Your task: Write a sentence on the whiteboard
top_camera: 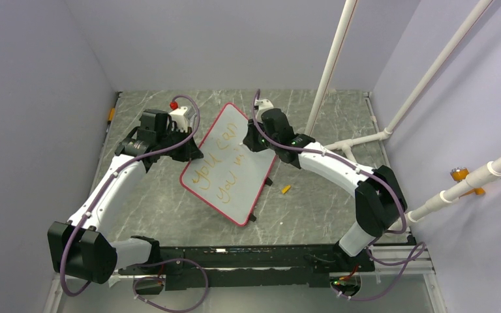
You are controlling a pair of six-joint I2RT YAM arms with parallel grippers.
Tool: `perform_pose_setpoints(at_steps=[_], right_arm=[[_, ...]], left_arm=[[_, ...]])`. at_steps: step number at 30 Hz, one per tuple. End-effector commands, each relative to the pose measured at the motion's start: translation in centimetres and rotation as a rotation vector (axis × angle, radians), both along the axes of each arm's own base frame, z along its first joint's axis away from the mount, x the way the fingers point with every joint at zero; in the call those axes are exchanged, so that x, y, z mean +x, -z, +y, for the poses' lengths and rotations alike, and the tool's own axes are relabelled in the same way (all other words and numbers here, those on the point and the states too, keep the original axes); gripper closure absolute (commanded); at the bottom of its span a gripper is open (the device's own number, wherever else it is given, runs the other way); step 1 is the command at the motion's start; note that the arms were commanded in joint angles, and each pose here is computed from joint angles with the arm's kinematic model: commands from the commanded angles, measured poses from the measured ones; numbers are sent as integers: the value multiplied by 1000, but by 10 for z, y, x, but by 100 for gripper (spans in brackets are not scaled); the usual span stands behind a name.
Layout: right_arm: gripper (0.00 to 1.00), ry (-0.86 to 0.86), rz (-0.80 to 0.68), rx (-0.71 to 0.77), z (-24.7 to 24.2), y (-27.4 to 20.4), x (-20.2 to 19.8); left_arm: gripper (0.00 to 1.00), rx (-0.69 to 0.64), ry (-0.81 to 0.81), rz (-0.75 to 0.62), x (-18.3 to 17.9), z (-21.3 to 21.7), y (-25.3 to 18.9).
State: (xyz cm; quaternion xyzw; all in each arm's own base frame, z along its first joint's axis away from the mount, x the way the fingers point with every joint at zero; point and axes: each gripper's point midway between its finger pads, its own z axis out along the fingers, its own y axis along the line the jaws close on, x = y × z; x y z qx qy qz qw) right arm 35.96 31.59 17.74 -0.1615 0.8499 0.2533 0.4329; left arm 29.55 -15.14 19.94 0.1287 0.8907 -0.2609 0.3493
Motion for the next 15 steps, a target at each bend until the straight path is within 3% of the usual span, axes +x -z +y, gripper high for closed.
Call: perform_pose_setpoints(at_steps=[1,15], right_arm=[[100,4,12,9,-7,10,-9],[100,29,35,-19,-23,30,-20]], left_arm=[[100,134,-24,-107,17,20,0],[100,136,-25,-106,17,20,1]])
